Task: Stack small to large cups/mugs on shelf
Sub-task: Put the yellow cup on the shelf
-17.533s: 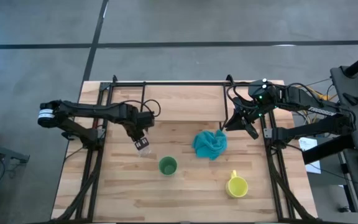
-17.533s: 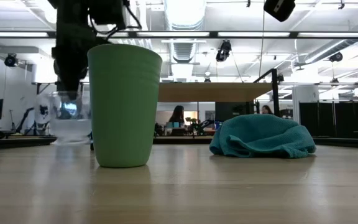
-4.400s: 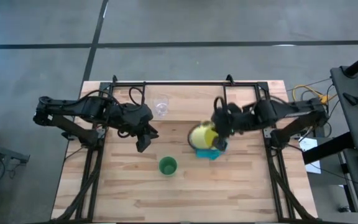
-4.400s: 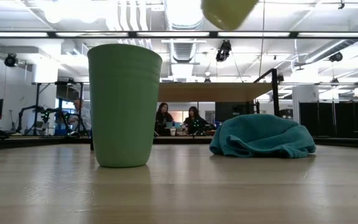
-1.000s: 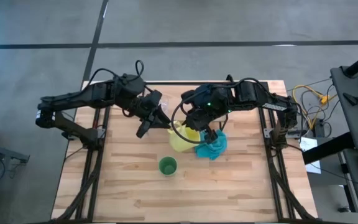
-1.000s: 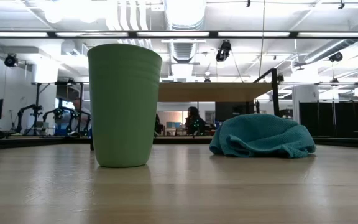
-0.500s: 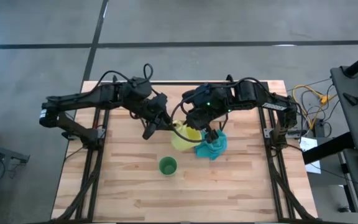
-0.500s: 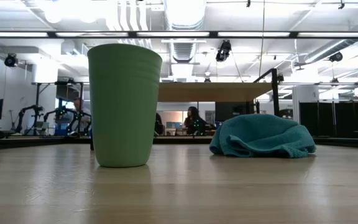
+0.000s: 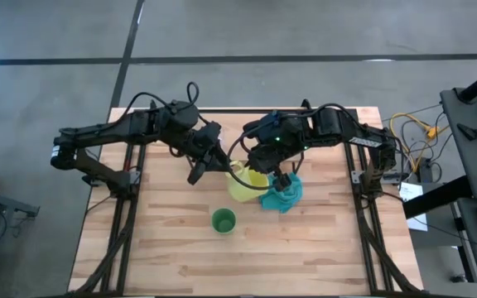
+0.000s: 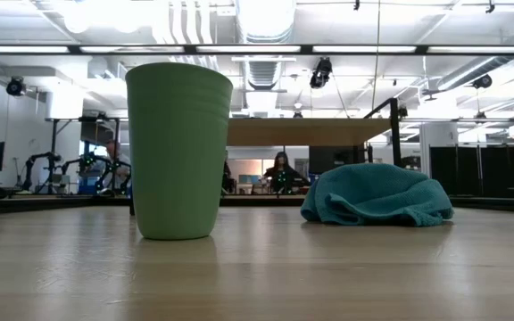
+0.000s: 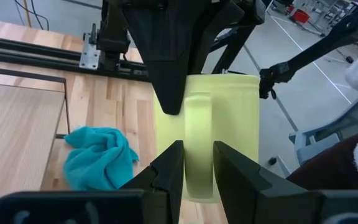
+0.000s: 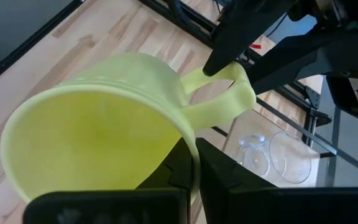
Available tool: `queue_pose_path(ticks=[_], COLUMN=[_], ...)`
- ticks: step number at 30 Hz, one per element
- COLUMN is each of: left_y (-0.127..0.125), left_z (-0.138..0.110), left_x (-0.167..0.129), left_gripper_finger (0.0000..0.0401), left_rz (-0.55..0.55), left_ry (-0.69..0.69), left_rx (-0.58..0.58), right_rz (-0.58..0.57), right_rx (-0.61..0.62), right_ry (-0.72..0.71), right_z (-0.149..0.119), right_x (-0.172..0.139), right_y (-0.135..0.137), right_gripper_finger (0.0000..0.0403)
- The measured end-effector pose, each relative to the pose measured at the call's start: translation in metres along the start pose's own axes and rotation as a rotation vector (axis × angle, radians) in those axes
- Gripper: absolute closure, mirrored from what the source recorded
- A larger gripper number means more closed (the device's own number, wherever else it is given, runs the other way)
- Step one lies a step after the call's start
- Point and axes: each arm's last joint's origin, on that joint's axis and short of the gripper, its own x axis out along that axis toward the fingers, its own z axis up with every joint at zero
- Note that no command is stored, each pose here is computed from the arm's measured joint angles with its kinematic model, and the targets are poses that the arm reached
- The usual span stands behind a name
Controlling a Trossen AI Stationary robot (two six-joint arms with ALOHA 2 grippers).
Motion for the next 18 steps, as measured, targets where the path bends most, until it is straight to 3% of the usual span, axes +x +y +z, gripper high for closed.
queue_pose_path(ticks=[5,11,18], left_y=[0.0,0.0004,0.0012], left_z=[0.0,-0.0003,-0.0002], left_x=[0.0,0.0001,0.0001], left_gripper_finger=[0.0331,0.037,0.0371], left_rz=[0.0,0.011,0.04], left_ry=[0.0,0.002,-0.002], left_rx=[0.001,0.026,0.057], right_rz=[0.002,0.003,0.001], right_rx=[-0.001,0.002,0.048], right_ry=[0.003,0.005,0.003], right_z=[-0.0003,-0.0004,-0.0003], right_x=[0.0,0.0002,0.0], right_y=[0.0002,0.0004,0.0], right_gripper_finger=[0.0394,0.0394,0.0387])
